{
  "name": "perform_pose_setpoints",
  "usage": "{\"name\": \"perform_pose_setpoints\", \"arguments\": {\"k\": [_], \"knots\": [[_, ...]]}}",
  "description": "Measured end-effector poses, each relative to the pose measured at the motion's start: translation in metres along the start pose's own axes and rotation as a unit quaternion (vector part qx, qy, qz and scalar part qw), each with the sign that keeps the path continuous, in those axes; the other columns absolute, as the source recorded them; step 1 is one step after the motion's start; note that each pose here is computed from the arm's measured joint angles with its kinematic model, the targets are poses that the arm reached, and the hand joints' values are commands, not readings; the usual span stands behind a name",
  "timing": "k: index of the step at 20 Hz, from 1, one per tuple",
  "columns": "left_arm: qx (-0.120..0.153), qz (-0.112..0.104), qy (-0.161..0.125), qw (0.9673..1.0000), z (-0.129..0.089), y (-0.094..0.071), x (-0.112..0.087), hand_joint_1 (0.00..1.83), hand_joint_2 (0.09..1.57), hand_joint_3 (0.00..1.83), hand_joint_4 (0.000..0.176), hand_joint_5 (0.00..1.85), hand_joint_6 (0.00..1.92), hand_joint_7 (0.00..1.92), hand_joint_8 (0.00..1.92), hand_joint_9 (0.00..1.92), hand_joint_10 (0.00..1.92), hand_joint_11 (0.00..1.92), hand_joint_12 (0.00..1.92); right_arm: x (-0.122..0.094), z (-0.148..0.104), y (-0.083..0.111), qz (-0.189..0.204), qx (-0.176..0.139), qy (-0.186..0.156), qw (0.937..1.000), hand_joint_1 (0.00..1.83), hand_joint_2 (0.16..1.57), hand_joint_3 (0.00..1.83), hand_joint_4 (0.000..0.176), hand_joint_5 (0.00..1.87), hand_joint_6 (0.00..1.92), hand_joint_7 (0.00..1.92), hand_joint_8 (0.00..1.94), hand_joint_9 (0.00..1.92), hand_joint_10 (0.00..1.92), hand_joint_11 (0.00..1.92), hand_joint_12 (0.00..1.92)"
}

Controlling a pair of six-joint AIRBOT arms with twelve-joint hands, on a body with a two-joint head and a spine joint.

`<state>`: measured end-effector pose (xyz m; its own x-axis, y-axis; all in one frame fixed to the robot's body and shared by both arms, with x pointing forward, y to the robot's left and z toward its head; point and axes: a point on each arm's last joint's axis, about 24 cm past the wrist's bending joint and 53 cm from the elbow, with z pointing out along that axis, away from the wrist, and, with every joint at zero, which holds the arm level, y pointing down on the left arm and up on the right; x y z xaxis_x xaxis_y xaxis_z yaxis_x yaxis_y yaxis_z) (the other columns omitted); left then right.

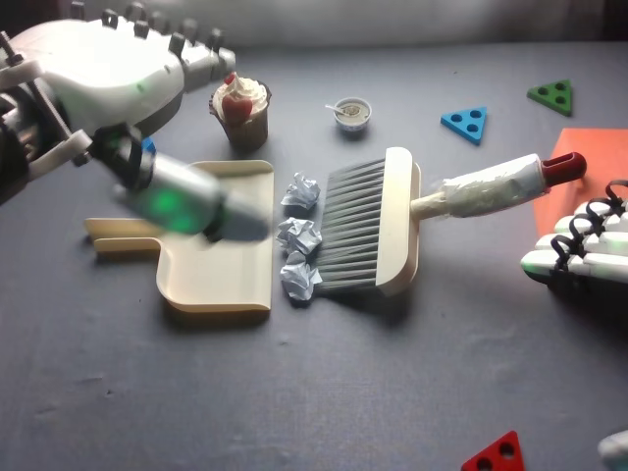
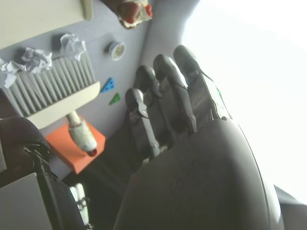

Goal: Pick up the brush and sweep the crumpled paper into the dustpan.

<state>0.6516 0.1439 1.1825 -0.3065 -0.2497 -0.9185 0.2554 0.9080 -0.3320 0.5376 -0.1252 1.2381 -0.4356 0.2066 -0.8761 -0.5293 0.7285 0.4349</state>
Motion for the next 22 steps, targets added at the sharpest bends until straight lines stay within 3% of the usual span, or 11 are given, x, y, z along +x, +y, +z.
{"name": "perform_pose_setpoints", "arguments": {"k": [7, 10, 14, 17, 20, 22], "knots": [[0.002, -0.002, 0.000, 1.0000, 0.003, -0.002, 0.000, 0.02, 0.81, 0.02, 0.000, 0.12, 0.00, 0.14, 0.00, 0.14, 0.00, 0.14, 0.07, 0.002, 0.000, 0.003, 0.000, -0.002, 0.002, 1.0000, 0.00, 0.86, 0.00, 0.000, 0.05, 0.00, 0.06, 0.00, 0.06, 0.00, 0.06, 0.01], [0.015, 0.011, 0.005, 0.9998, 0.003, -0.007, 0.002, 0.46, 0.93, 0.01, 0.000, 0.03, 0.00, 0.05, 0.00, 0.07, 0.00, 0.12, 0.04, 0.003, 0.000, 0.006, 0.000, -0.005, 0.003, 1.0000, 0.00, 0.86, 0.00, 0.000, 0.08, 0.00, 0.10, 0.00, 0.10, 0.01, 0.09, 0.02], [0.027, 0.035, 0.018, 0.9989, 0.005, -0.006, 0.009, 0.96, 0.85, 0.00, 0.000, 0.00, 0.00, 0.01, 0.00, 0.05, 0.00, 0.13, 0.04, 0.004, 0.000, 0.007, -0.001, -0.007, 0.004, 1.0000, 0.00, 0.87, 0.00, 0.000, 0.09, 0.00, 0.11, 0.00, 0.10, 0.00, 0.09, 0.01], [0.040, 0.056, 0.035, 0.9970, 0.012, 0.003, 0.015, 0.99, 0.85, 0.00, 0.000, 0.02, 0.01, 0.02, 0.00, 0.05, 0.00, 0.15, 0.04, 0.004, 0.000, 0.006, -0.002, -0.004, 0.004, 1.0000, 0.00, 0.87, 0.00, 0.000, 0.10, 0.00, 0.12, 0.01, 0.11, 0.00, 0.11, 0.02], [0.040, 0.046, 0.047, 0.9970, 0.015, 0.014, 0.024, 0.90, 0.86, 0.00, 0.000, 0.05, 0.01, 0.05, 0.01, 0.07, 0.01, 0.17, 0.05, 0.005, 0.000, 0.006, -0.004, -0.003, 0.004, 1.0000, 0.00, 0.89, 0.01, 0.000, 0.10, 0.00, 0.12, 0.00, 0.10, 0.00, 0.10, 0.01], [0.033, 0.036, 0.051, 0.9975, 0.016, 0.021, 0.030, 0.83, 0.87, 0.00, 0.050, 0.11, 0.01, 0.11, 0.01, 0.13, 0.01, 0.22, 0.06, 0.005, 0.000, 0.008, -0.007, -0.005, 0.004, 1.0000, 0.00, 0.89, 0.01, 0.000, 0.10, 0.00, 0.11, 0.00, 0.10, 0.00, 0.09, 0.01]]}}
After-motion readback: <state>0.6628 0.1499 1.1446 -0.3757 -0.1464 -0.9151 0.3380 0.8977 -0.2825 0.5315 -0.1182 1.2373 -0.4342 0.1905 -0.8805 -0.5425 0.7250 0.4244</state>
